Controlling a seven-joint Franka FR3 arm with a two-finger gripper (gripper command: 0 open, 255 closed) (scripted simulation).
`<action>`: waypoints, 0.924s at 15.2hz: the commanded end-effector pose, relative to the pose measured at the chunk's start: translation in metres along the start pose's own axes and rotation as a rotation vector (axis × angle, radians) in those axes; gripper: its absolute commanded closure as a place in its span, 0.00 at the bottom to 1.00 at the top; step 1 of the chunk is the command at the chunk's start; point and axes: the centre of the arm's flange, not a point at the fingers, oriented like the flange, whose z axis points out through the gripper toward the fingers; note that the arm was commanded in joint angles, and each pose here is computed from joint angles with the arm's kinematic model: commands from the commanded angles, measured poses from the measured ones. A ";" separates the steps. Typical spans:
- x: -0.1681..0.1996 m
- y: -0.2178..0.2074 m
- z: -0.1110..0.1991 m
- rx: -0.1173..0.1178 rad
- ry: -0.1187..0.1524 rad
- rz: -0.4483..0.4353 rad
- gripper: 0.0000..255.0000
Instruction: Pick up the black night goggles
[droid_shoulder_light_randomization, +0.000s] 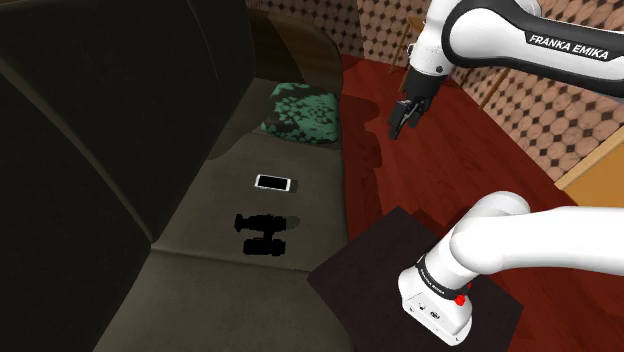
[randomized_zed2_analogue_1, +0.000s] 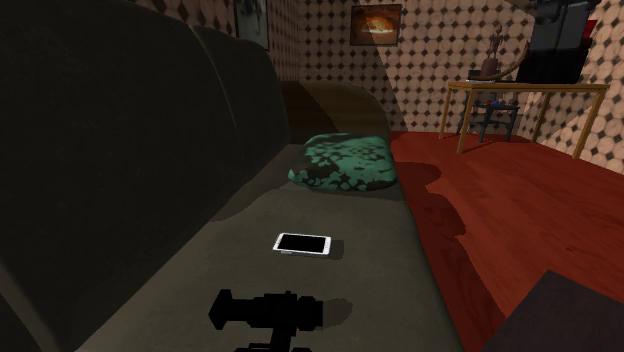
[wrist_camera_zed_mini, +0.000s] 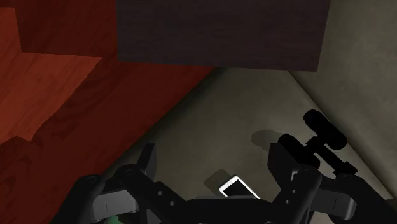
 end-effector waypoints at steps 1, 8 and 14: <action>0.000 0.000 0.000 0.000 0.000 0.000 0.00; 0.051 -0.046 0.058 0.009 0.016 -0.161 0.00; 0.089 -0.092 0.107 0.017 0.029 -0.300 0.00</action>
